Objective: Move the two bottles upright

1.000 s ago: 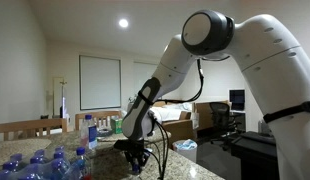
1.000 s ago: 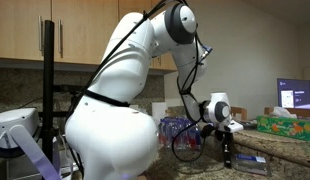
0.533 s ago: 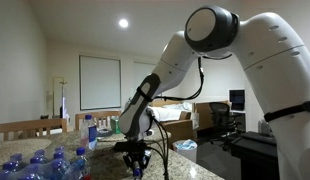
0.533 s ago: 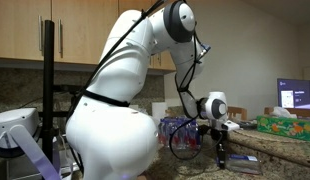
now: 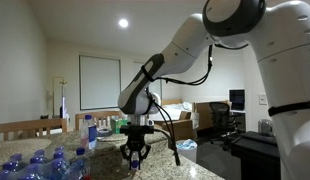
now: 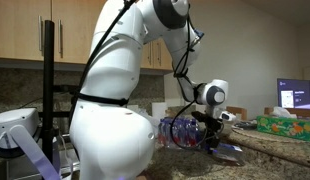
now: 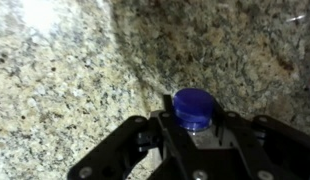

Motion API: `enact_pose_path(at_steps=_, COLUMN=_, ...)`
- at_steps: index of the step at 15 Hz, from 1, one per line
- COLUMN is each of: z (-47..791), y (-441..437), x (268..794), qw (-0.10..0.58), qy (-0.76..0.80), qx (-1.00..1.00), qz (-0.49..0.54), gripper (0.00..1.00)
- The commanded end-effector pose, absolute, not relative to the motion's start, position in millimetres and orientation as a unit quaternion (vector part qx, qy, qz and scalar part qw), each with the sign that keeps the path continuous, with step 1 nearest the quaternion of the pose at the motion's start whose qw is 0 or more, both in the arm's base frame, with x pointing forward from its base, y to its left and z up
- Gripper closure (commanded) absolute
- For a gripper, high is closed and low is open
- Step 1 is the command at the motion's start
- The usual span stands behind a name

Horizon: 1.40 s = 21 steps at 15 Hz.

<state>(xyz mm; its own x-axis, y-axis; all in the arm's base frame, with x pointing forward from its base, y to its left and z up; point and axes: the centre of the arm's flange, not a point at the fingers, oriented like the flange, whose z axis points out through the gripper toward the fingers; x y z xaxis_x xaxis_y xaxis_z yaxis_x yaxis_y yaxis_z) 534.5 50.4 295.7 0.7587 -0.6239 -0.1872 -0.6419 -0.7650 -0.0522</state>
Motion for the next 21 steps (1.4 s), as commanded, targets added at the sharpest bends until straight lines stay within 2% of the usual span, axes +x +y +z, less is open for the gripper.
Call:
enact_pose_path(at_steps=1, z=302, y=49, x=529, qw=0.047, qy=0.328, qx=-0.939, qz=0.095, gripper=0.65)
enact_pose_path(at_steps=6, z=307, y=52, x=521, qw=0.032, qy=0.315, qx=-0.942, qz=0.110, gripper=0.65)
enact_pose_path(at_steps=7, z=307, y=52, x=521, qw=0.031, qy=0.315, qx=-0.942, qz=0.111, gripper=0.90)
enact_pose_path(at_steps=10, z=307, y=67, x=501, qw=0.022, qy=0.295, qx=-0.937, qz=0.185, gripper=0.90)
enact_pose_path(at_steps=14, z=350, y=91, x=485, qw=0.021, qy=0.267, qx=-0.936, qz=0.230, gripper=0.90)
enact_pose_path(at_steps=18, z=402, y=89, x=489, qw=0.097, qy=0.273, qx=-0.924, qz=0.250, gripper=0.90)
enact_pose_path(at_steps=21, z=410, y=66, x=500, qw=0.173, qy=0.293, qx=-0.900, qz=0.271, gripper=0.90)
